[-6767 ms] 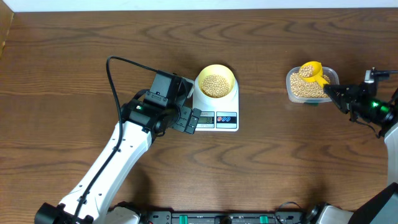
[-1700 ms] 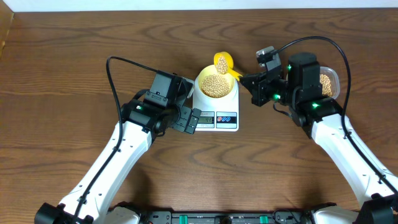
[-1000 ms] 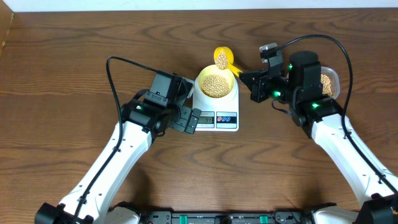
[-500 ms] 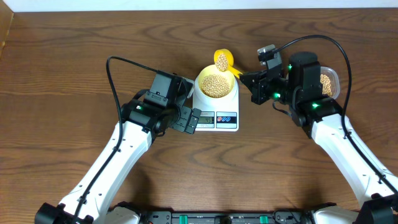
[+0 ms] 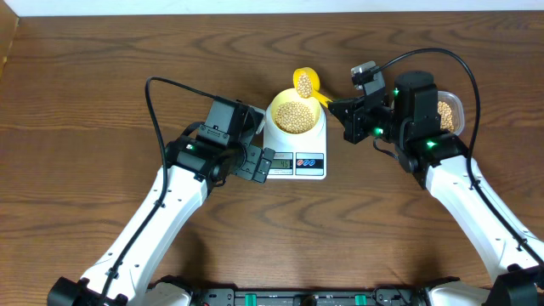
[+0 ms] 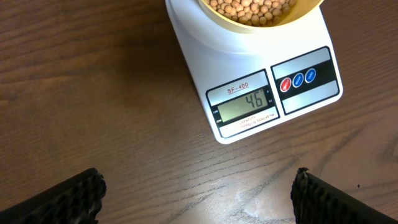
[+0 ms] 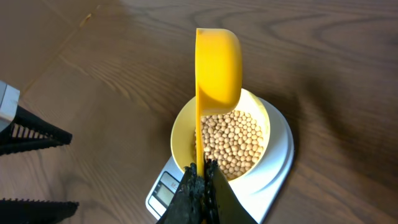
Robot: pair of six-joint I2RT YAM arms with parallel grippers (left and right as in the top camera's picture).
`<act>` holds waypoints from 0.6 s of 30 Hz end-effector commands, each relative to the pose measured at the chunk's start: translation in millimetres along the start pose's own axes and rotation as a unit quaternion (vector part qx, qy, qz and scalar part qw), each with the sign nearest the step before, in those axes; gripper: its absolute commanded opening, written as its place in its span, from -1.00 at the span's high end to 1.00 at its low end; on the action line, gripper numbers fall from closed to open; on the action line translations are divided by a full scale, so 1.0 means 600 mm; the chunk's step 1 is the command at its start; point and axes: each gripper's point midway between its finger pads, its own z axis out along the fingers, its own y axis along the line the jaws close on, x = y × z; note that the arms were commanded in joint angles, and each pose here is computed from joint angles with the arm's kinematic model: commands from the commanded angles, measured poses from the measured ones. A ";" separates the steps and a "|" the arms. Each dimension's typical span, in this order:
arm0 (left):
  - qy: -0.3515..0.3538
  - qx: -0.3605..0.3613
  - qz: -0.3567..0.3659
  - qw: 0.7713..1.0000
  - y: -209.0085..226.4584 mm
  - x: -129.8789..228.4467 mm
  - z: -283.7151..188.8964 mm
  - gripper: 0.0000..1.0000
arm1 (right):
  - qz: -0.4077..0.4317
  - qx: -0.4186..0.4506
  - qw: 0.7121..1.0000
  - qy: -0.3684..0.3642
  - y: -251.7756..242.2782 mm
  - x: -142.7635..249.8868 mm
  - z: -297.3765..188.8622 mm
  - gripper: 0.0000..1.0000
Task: Scoop item into bowl and weigh 50g on scale
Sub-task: 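Tilt the scoop over the bowl to trickle soybeans in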
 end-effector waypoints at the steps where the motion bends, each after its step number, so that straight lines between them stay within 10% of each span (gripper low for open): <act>1: 0.000 -0.002 0.008 1.000 0.000 0.000 -0.002 -0.96 | 0.019 -0.025 1.000 0.002 0.019 0.000 0.002 0.98; 18: 0.000 -0.002 0.008 1.000 0.000 0.000 -0.002 -0.96 | 0.002 -0.029 0.999 -0.014 0.025 -0.014 -0.001 0.98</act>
